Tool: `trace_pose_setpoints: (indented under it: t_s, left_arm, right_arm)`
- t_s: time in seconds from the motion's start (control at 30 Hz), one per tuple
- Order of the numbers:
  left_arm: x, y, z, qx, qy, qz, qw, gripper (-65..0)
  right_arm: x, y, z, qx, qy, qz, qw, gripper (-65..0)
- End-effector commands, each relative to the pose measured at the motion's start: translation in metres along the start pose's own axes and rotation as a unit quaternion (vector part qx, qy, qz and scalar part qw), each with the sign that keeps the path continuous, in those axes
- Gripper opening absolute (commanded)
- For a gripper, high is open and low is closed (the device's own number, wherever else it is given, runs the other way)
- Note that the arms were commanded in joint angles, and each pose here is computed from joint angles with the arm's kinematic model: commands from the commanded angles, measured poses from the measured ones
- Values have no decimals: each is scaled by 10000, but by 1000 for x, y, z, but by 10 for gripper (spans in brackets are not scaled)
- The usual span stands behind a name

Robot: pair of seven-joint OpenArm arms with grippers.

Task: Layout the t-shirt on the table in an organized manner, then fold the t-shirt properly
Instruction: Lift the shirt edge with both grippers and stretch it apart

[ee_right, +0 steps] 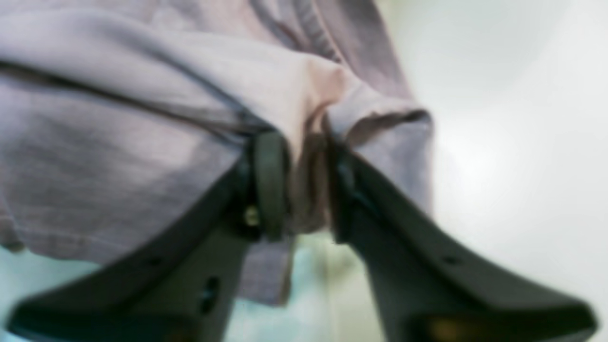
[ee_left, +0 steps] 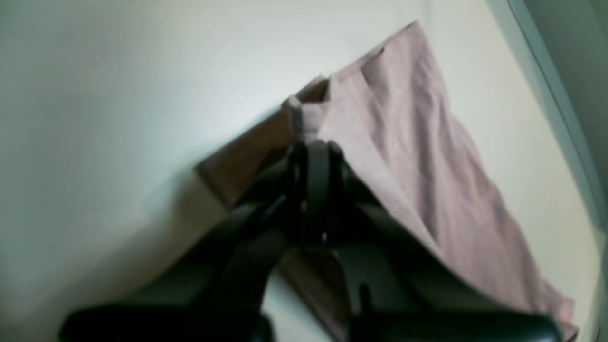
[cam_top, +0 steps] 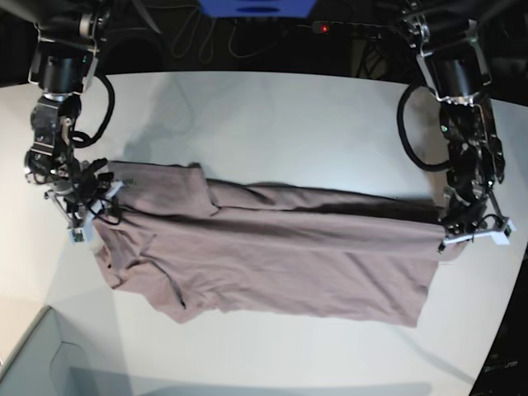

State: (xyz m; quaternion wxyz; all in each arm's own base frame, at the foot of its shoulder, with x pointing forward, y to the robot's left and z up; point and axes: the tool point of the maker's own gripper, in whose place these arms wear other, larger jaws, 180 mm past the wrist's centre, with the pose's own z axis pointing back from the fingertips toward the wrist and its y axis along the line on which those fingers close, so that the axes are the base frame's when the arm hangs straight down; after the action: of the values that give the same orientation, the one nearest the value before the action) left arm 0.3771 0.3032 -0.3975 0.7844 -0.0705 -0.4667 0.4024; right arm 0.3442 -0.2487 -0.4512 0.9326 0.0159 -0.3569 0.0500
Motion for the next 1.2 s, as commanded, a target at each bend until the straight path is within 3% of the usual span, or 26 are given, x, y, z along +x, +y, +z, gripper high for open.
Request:
trace_pose_setpoints:
  t_s: [0.0, 0.13, 0.2, 0.37, 0.77, 0.83, 0.9, 0.97, 1.17]
  left_arm:
    - [21, -10, 4, -164, -277, -65, 9995, -650]
    - [18, -2, 21, -207, -353, 113, 9991, -650]
    - [17, 6, 25, -199, -364, 324, 9986, -650]
    - [16, 14, 28, -237, -304, 652, 9971, -650]
    - [14, 13, 28, -273, -283, 669, 9970, -650]
    - [9, 19, 30, -220, -234, 656, 9973, -650]
    - [8, 21, 32, -210, -234, 633, 9975, -650]
    - [8, 21, 32, -210, -234, 633, 9975, -650]
    - [7, 27, 42, -215, -267, 535, 9980, -650]
  right_arm:
    - [21, -19, 12, -228, -381, 4, 9990, -443]
    - [37, -18, 43, -468, -887, 42, 9950, -324]
    - [36, -11, 53, -487, -992, 104, 9938, -297]
    - [12, 14, 55, -326, -861, -17, 9958, -291]
    - [-56, 39, 15, 129, 65, -620, 9980, -296]
    - [-58, 39, 16, 141, 81, -602, 9981, -353]
    - [-62, 40, 20, 132, 94, -565, 9983, -481]
    - [-58, 44, 25, 243, 27, -407, 9989, -650]
    - [-41, 51, 66, 220, -437, 138, 9987, -650]
